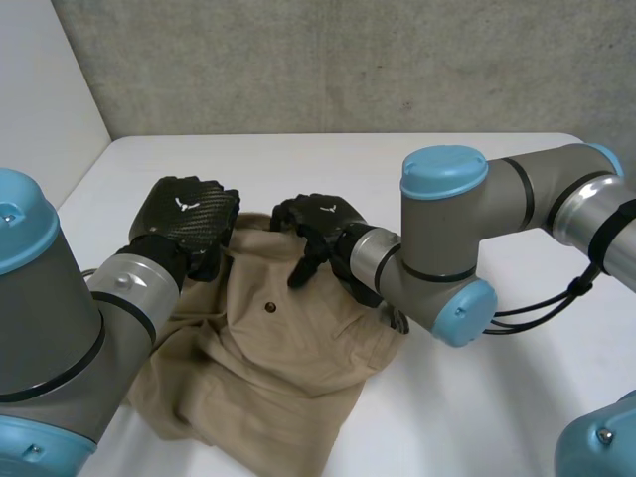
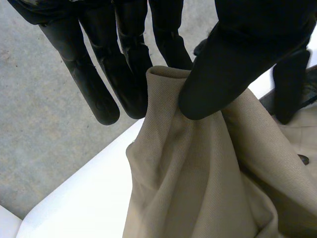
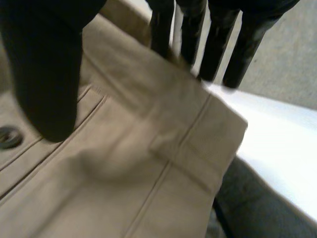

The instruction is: Fold the shorts.

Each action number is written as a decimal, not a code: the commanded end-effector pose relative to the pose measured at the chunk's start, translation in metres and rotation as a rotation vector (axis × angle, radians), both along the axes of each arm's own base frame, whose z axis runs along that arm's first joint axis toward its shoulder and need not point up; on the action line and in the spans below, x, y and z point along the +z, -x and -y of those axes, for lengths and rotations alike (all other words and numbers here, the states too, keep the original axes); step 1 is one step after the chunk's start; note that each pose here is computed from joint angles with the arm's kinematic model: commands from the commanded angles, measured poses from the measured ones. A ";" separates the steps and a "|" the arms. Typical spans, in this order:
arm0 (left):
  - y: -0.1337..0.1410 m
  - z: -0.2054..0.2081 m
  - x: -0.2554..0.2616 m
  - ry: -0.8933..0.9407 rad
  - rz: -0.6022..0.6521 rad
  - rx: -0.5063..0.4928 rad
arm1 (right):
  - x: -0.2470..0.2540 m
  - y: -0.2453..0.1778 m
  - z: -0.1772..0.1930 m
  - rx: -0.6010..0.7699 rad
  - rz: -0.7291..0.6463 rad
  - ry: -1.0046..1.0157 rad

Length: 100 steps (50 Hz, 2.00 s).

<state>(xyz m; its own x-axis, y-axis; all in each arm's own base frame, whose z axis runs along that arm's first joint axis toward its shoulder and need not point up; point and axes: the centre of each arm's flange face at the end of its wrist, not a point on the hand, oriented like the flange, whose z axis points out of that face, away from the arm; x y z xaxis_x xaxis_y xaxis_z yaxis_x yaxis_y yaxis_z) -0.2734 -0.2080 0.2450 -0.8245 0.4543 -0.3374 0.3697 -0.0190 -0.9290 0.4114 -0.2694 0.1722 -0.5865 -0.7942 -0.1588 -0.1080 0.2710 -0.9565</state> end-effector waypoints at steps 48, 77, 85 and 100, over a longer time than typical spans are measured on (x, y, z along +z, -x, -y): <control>0.036 -0.028 -0.063 0.244 0.061 -0.002 | 0.036 0.087 -0.024 -0.110 -0.341 0.503; -0.041 0.058 -0.033 0.026 -0.062 -0.129 | -0.026 0.135 -0.056 -0.129 -0.454 0.367; -0.040 0.084 -0.067 -0.077 -0.066 -0.227 | -0.029 0.142 -0.051 -0.154 -0.466 0.350; -0.040 0.092 -0.108 -0.084 0.105 -0.265 | -0.031 0.143 -0.051 -0.151 -0.470 0.346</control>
<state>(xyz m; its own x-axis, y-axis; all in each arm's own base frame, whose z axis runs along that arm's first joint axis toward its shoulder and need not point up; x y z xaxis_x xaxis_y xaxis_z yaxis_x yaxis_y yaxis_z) -0.2340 -0.3045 0.1436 -0.6641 0.6736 -0.3243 0.4114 -0.0330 -0.9109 0.2688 -0.2186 0.1420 -0.6434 -0.6546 0.3970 -0.5227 -0.0033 -0.8525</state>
